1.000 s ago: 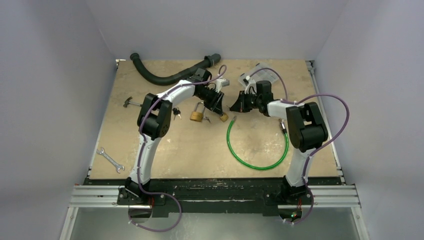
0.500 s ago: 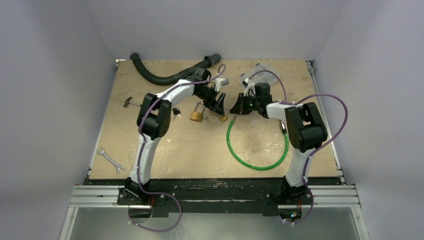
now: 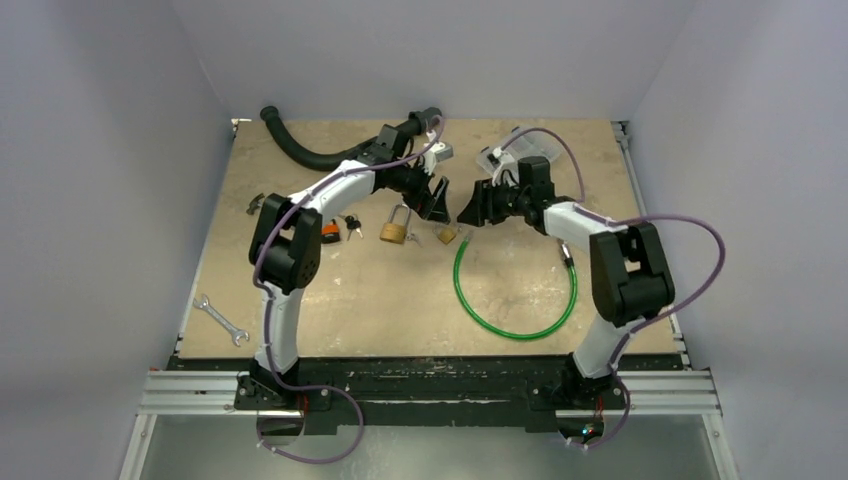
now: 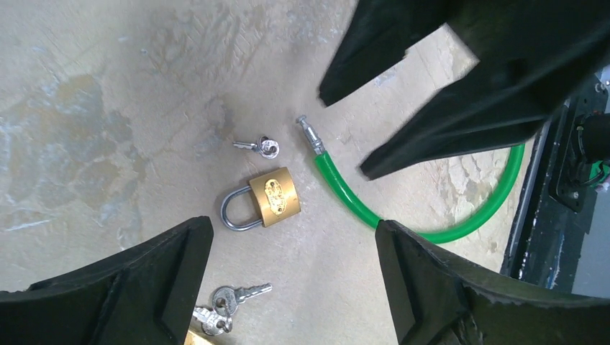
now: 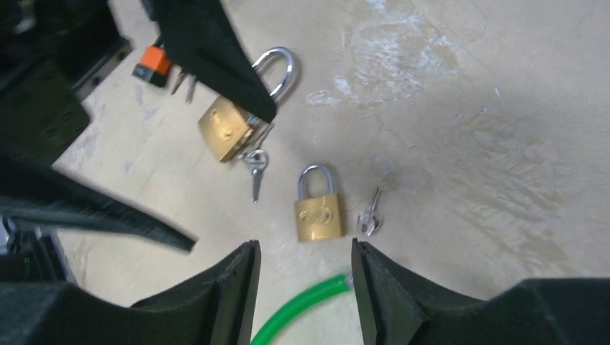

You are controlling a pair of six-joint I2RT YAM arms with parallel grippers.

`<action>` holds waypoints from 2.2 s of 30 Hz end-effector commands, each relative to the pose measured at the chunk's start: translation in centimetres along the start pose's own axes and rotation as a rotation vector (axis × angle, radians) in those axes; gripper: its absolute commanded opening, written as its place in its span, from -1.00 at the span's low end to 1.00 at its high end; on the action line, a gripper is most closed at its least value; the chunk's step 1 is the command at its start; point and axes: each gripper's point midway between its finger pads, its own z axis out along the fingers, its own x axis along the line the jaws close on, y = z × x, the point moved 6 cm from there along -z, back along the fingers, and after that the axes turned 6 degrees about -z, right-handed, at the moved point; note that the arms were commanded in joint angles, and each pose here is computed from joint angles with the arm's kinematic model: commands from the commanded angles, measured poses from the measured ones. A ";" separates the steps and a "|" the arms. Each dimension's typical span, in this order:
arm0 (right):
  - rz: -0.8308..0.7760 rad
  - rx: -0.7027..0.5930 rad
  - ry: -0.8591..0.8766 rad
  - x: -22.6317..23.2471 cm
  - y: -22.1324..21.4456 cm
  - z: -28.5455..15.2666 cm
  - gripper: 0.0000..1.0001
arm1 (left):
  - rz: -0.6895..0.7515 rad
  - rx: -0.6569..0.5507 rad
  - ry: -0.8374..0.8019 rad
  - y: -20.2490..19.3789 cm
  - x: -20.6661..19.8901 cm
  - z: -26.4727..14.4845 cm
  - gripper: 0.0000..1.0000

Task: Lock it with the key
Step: Place the key at the center of the board, then pick up the lock from the center of the board.

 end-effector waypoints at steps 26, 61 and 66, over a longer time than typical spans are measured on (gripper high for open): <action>-0.029 0.316 -0.650 -7.6 -7.6 -22.2 0.37 | 0.070 -0.247 0.214 0.5 -2.4 -5.2 1.00; 0.002 0.546 -0.634 -12.1 -12.9 -19.5 -0.81 | -0.081 -0.032 0.132 -7.8 -7.1 4.0 0.75; -0.002 0.510 -0.631 -11.8 -12.2 -19.6 -1.00 | -0.118 -0.012 0.212 -8.9 -7.1 6.7 0.50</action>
